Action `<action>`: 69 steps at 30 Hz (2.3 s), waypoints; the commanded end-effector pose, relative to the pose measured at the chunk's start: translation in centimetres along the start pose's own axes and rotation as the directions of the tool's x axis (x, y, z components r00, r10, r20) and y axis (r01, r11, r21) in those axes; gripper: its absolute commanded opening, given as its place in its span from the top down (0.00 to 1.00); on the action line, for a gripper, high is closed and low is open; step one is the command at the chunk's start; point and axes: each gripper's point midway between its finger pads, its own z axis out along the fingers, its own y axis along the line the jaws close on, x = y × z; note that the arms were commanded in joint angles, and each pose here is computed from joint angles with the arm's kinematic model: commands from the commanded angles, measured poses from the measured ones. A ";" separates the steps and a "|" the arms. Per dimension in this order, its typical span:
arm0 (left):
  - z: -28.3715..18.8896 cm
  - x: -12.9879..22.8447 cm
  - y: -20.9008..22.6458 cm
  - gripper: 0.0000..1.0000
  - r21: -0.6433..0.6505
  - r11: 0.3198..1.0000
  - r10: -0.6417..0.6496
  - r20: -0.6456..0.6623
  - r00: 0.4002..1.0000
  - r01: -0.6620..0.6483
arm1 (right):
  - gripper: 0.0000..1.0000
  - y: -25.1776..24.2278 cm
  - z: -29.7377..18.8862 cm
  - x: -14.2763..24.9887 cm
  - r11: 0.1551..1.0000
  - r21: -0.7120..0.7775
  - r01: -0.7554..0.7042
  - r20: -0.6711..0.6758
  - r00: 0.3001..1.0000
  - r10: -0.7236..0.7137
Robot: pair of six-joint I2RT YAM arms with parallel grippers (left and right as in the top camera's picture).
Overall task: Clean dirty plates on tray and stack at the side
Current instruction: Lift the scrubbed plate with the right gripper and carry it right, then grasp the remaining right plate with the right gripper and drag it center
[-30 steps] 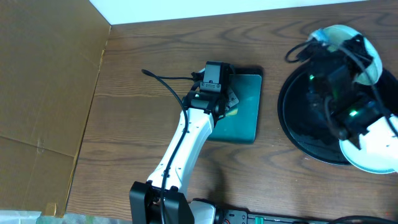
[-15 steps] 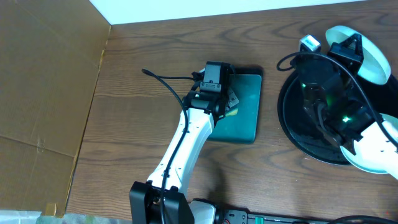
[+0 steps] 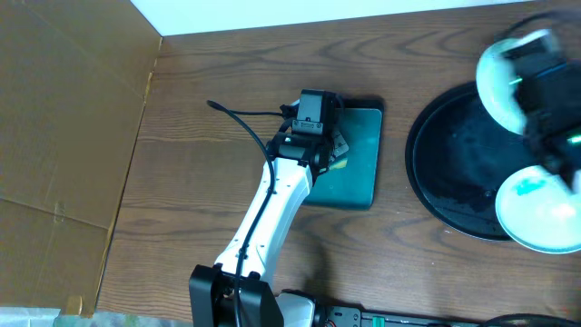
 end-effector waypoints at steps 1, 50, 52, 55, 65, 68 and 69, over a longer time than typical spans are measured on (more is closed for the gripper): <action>0.0 -0.1 0.3 0.93 -0.013 1.000 0.015 0.006 1.000 -0.015 | 0.99 -0.6 0.8 0.2 0.898 -0.284 -0.335 -0.045 0.940 0.337; 1.5 0.3 0.3 0.93 -0.033 0.999 0.021 -0.021 1.000 -0.021 | 0.01 -5.3 -8.9 21.0 0.566 0.301 -0.768 -0.696 0.229 0.681; 1.5 0.3 0.3 0.93 -0.033 0.999 0.021 -0.021 1.000 -0.021 | 0.01 -3.8 -9.4 21.9 0.575 0.335 -0.747 -0.715 0.197 0.671; 1.5 0.3 0.3 0.93 -0.033 0.999 0.021 -0.021 1.000 -0.021 | 0.01 -1.2 -9.6 23.7 0.543 0.407 -0.734 -0.716 0.113 0.689; 1.5 0.3 0.3 0.93 -0.033 0.999 0.021 -0.021 1.000 -0.021 | 0.01 6.2 -8.5 26.2 0.494 0.312 -0.812 -0.799 0.057 0.599; 1.5 0.3 0.3 0.93 -0.033 0.999 0.021 -0.021 1.000 -0.021 | 0.01 7.0 -8.3 27.2 0.486 0.324 -0.812 -0.795 0.044 0.605; 1.5 0.3 0.3 0.93 -0.033 0.999 0.021 -0.021 1.000 -0.021 | 0.01 7.1 -8.4 27.5 0.481 0.339 -0.809 -0.793 0.030 0.609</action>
